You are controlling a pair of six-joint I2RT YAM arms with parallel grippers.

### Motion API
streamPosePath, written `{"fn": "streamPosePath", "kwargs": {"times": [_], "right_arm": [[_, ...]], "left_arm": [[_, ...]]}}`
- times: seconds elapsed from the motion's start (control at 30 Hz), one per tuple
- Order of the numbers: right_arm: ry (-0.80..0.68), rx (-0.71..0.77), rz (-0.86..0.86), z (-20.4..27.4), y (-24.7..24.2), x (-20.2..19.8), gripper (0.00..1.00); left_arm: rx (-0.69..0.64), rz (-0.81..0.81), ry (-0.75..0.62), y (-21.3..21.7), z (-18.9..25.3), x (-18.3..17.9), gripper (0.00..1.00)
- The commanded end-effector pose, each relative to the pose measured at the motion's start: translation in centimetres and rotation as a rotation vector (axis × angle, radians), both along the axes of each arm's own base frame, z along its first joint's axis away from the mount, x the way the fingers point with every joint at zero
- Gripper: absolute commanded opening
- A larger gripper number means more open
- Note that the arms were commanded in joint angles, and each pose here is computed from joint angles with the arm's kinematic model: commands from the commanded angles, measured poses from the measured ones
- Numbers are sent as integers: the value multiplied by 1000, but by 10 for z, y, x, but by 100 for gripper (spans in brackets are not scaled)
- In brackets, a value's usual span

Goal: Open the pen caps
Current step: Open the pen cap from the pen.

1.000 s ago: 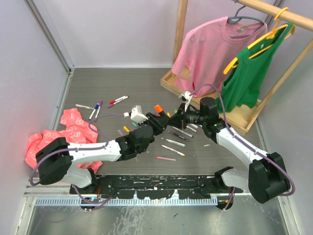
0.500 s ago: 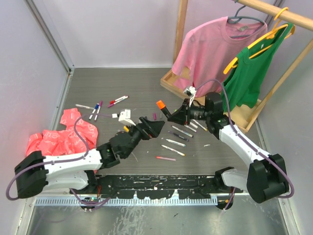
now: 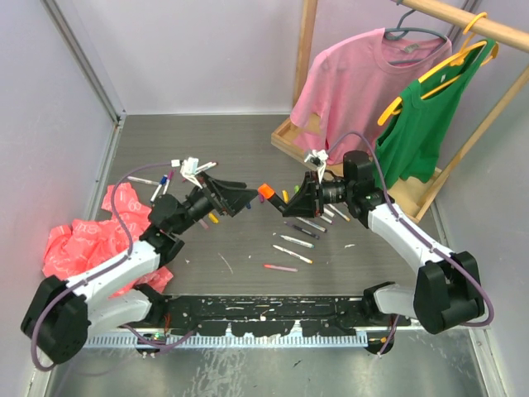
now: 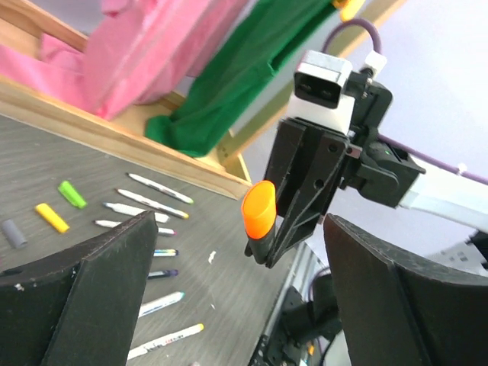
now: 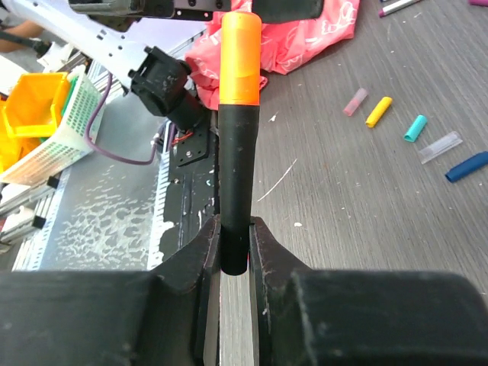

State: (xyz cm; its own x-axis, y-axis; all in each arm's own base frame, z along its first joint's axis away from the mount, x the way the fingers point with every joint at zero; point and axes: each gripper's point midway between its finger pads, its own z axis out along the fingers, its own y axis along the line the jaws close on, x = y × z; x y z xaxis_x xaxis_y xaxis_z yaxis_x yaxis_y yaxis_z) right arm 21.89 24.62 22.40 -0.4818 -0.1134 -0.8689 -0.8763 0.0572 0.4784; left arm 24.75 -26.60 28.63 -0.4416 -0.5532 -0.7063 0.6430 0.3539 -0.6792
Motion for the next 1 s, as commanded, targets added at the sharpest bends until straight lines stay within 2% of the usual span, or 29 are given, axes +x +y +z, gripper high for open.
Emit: {"fn": "streamPosePath", "kwargs": {"times": [0.0,0.07,0.2,0.57,0.77,0.8,0.9,0.97], "right_arm": [[-71,49,80,23,1,-6,1],[-64,48,80,22,1,-5,1],[-38,49,90,20,2,-5,1],[11,55,114,18,3,-6,1],[20,54,112,17,3,-6,1],[19,54,112,17,3,-5,1],[23,53,110,16,3,-5,1],[25,51,106,15,3,-5,7]], "left_arm": [[-100,-261,-131,-23,50,-29,88],[-126,-307,-129,-29,53,-30,80],[-158,-345,-118,-37,50,-26,69],[-119,-391,-70,-53,28,-15,31],[-107,-393,-74,-52,24,-17,28],[-105,-392,-75,-52,24,-17,24],[-95,-384,-78,-51,23,-16,3],[-92,-380,-86,-51,23,-16,0]]}}
